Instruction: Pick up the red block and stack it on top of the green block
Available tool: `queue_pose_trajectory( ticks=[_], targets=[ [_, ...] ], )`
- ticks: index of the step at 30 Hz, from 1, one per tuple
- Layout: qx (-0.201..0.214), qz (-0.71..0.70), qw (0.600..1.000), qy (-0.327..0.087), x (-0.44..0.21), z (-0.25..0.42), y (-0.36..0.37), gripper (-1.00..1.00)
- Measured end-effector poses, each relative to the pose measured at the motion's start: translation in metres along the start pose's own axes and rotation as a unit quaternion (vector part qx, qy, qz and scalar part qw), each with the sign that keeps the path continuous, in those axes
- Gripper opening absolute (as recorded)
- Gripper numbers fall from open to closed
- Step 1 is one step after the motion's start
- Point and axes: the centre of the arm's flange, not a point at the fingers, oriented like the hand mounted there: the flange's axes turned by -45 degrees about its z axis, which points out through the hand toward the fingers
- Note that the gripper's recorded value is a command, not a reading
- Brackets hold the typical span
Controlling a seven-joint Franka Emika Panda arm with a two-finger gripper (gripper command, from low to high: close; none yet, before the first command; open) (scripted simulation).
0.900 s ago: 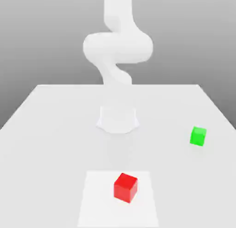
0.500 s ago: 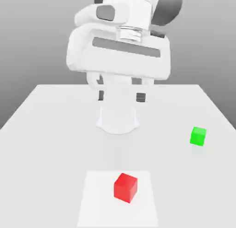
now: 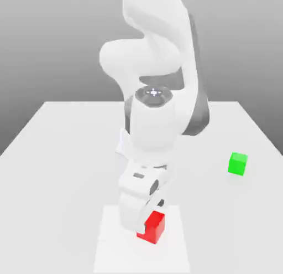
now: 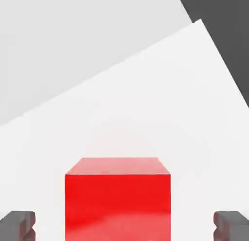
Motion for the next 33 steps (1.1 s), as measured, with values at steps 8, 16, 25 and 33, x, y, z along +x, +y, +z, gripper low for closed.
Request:
queue_pose_trajectory(
  ticks=[8,16,25,33],
  targets=[
    [0.001,0.0,1.0,0.0,0.0,-0.006,0.0,-1.0],
    [0.002,-0.081,0.997,0.006,0.05,-0.073,-0.044,-1.0],
    [0.005,-0.337,0.941,0.012,0.139,-0.103,-0.226,-1.0],
    [0.0,-0.532,0.847,-0.002,0.127,-0.099,-0.376,-1.0]
  ],
)
